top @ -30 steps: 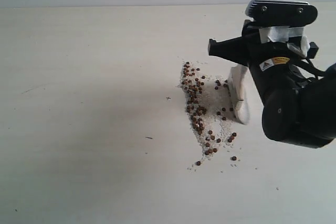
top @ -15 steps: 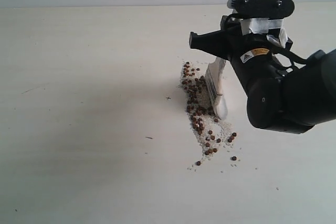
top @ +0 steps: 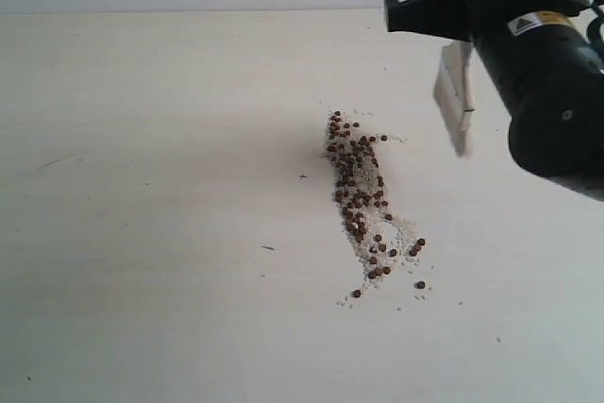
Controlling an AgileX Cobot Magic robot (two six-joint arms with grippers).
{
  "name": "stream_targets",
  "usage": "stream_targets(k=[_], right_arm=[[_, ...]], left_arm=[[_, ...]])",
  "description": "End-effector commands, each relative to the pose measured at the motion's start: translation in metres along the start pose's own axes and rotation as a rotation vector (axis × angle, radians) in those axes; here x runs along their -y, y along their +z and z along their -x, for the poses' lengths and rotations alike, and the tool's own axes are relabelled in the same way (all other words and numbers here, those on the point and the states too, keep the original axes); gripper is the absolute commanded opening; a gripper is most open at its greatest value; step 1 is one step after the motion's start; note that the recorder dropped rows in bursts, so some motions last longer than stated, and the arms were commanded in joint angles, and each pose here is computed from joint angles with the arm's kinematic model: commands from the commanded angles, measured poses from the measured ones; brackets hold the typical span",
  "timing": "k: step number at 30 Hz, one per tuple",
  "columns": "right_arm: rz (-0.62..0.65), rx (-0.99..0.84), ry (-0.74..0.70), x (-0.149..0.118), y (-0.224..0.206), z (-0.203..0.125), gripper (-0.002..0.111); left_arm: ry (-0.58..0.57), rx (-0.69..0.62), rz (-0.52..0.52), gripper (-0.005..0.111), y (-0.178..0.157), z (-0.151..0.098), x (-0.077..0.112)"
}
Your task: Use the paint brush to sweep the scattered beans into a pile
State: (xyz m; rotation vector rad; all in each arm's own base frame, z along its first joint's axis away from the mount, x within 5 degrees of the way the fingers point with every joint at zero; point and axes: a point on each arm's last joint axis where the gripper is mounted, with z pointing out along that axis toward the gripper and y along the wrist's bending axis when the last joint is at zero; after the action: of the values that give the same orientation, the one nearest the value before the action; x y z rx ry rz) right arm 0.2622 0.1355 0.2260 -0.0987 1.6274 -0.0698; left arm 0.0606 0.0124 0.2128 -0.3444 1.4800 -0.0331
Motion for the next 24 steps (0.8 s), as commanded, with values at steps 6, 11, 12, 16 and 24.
stream_targets(k=[6,11,12,16,24], right_arm=[[-0.200,-0.050,-0.136,0.067,0.036,-0.022,0.000],[-0.066,-0.090,-0.096,0.060,0.055,-0.063,0.000],[-0.034,-0.085,-0.076,0.056,0.056,-0.066,0.000],[0.069,-0.089,0.078,0.044,0.061,-0.073,0.000],[0.198,-0.103,0.296,0.031,0.061,-0.071,0.000]], left_arm=[[0.003,0.005,-0.004,0.000,0.000,0.000,0.000],[0.003,0.005,-0.004,0.000,0.000,0.000,0.000],[0.003,0.005,-0.004,0.000,0.000,0.000,0.000],[0.003,0.005,-0.004,0.000,0.000,0.000,0.000],[0.003,0.005,-0.004,0.000,0.000,0.000,0.000]])
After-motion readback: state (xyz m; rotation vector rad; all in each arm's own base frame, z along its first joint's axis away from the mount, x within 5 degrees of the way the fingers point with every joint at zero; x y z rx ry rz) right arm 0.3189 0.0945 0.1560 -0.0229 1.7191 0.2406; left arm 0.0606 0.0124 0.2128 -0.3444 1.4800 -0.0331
